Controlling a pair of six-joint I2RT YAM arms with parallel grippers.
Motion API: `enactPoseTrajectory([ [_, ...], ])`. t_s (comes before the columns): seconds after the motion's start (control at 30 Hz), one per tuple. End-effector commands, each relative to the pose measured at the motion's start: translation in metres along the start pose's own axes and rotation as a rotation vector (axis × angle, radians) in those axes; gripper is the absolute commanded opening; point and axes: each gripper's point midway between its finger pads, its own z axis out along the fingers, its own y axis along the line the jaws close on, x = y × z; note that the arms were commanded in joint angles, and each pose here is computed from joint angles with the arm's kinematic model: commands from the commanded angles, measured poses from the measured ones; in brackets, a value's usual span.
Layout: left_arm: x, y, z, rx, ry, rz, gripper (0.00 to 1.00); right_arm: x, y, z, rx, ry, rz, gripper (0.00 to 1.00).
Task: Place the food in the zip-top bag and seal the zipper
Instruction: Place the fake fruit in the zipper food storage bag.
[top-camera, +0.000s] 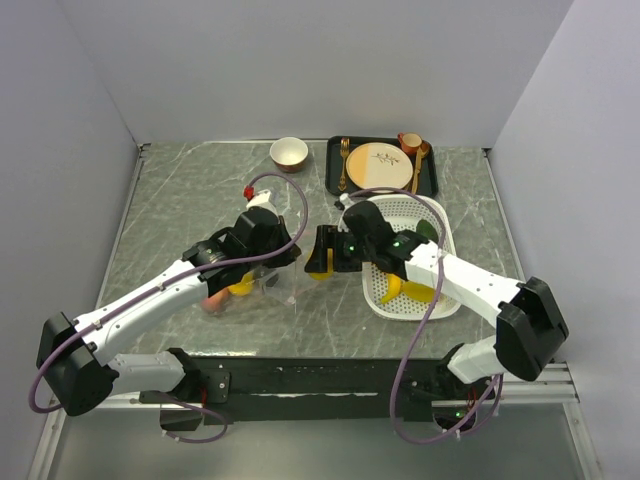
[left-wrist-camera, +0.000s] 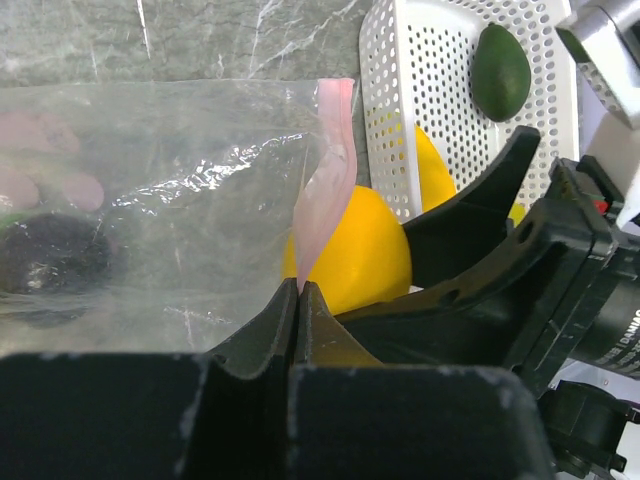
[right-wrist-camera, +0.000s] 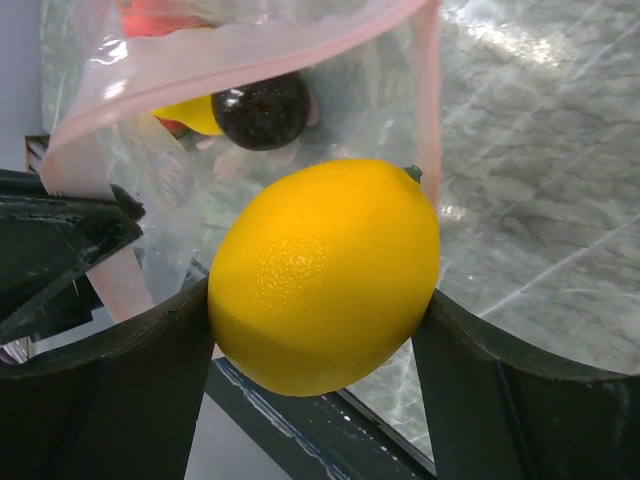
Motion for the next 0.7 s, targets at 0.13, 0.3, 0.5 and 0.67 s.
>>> enactPoseTrajectory([
  [0.13, -0.019, -0.02, -0.014, 0.063, -0.054, -0.019, 0.01, -0.016, 0.036, 0.012, -0.057, -0.013, -0.063, 0.5],
  [0.3, -0.022, -0.019, -0.018, 0.055, -0.065, -0.014, 0.01, -0.025, 0.038, 0.014, -0.039, -0.036, -0.061, 0.71],
  [0.5, -0.026, -0.017, -0.025, 0.049, -0.083, -0.021, 0.01, -0.035, 0.04, 0.008, -0.027, -0.075, -0.064, 0.88],
  [0.67, -0.029, -0.018, -0.027, 0.054, -0.094, -0.028, 0.01, -0.042, 0.041, 0.001, -0.021, -0.105, -0.072, 0.95],
])
